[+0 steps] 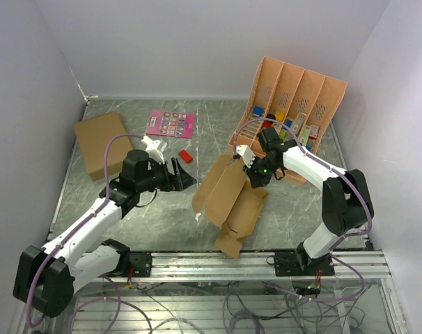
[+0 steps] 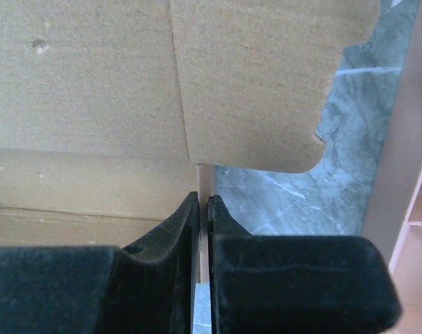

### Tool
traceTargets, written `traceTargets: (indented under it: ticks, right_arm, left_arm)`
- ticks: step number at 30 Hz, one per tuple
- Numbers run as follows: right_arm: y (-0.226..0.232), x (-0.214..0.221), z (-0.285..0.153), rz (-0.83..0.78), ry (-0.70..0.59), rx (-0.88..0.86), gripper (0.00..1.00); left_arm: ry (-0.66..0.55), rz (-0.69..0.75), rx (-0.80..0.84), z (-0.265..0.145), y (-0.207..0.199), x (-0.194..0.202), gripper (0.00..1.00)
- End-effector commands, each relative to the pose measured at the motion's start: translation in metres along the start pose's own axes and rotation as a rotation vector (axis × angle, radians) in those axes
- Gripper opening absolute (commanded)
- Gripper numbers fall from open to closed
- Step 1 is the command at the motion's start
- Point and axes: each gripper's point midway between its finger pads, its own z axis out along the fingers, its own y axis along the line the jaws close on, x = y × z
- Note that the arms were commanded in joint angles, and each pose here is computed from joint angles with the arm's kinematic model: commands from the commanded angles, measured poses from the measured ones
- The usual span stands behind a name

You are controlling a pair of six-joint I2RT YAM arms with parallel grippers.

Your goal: Fold the paper box

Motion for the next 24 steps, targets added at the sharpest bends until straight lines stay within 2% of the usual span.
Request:
traceTargets:
  ticks: [1,7,14,16,19,20,21,24]
  right_arm:
    - [-0.003,-0.012,-0.007,-0.033,-0.050,0.054,0.05]
    - [-0.002,-0.011,-0.004,-0.031,-0.050,0.056,0.06]
    - [-0.002,-0.010,-0.003,-0.027,-0.044,0.059,0.06]
    - [-0.001,-0.011,-0.003,-0.026,-0.045,0.053,0.06]
    - [-0.001,-0.011,-0.002,-0.024,-0.047,0.049,0.07]
    - [0.000,-0.010,-0.002,-0.023,-0.046,0.048,0.07]
    - [0.000,-0.010,-0.001,-0.026,-0.049,0.050,0.07]
    - [0.000,-0.009,0.000,-0.027,-0.048,0.049,0.09]
  left_arm:
    - [-0.035,-0.034,0.129,0.007,-0.021,-0.011,0.91]
    - [0.039,-0.021,0.104,0.023,-0.018,0.008,0.88]
    - [0.075,0.036,0.124,0.041,-0.040,0.013,0.78]
    - [0.101,0.066,0.095,0.048,-0.040,0.018,0.71]
    - [0.154,0.101,0.039,0.055,-0.033,0.029,0.51]
    - [0.160,0.105,0.022,0.056,-0.031,0.030,0.40]
    - [0.155,0.106,0.011,0.057,-0.029,0.029,0.08]
    - [0.158,0.108,0.009,0.057,-0.030,0.028,0.07]
